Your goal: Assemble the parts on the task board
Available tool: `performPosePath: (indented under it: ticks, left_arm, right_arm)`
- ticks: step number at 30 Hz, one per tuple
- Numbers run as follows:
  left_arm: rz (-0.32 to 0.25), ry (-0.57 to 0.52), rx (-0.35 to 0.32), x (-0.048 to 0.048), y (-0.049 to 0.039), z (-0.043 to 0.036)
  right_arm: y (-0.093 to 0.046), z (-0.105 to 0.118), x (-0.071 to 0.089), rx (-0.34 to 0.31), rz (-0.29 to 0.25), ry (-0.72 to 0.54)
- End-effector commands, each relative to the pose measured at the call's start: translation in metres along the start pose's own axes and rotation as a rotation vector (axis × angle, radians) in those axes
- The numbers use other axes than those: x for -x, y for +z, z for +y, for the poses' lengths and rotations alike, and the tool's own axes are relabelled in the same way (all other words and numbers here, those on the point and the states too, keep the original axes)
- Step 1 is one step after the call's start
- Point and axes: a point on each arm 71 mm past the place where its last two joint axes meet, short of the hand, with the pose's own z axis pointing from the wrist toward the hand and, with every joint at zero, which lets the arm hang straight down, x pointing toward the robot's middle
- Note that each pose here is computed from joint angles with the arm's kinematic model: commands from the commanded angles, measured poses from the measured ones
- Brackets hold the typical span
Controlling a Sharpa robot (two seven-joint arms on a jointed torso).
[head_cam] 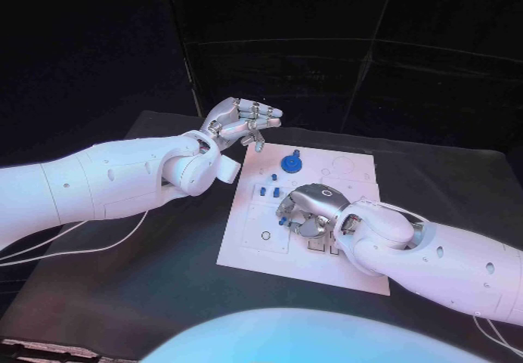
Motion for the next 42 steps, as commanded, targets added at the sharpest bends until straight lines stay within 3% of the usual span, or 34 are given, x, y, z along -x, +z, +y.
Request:
performPosePath:
  ticks: [1,34,38,42]
  left_arm:
    - [0.007,-0.007,-0.003,-0.0003,0.0008,-0.001]
    - [0.011,-0.008,0.009,-0.0003,0.0015,0.0002]
    - [0.01,-0.008,0.01,0.0,0.0014,0.0003]
    - [0.008,-0.007,0.011,0.0013,0.0006,0.0002]
  right_arm:
    - [0.0,0.004,0.004,0.025,-0.039,0.013]
    - [0.0,0.0,0.0,-0.018,0.01,0.012]
    - [0.0,0.0,0.001,-0.017,0.004,0.013]
    - [-0.009,-0.006,0.005,-0.033,-0.036,0.041]
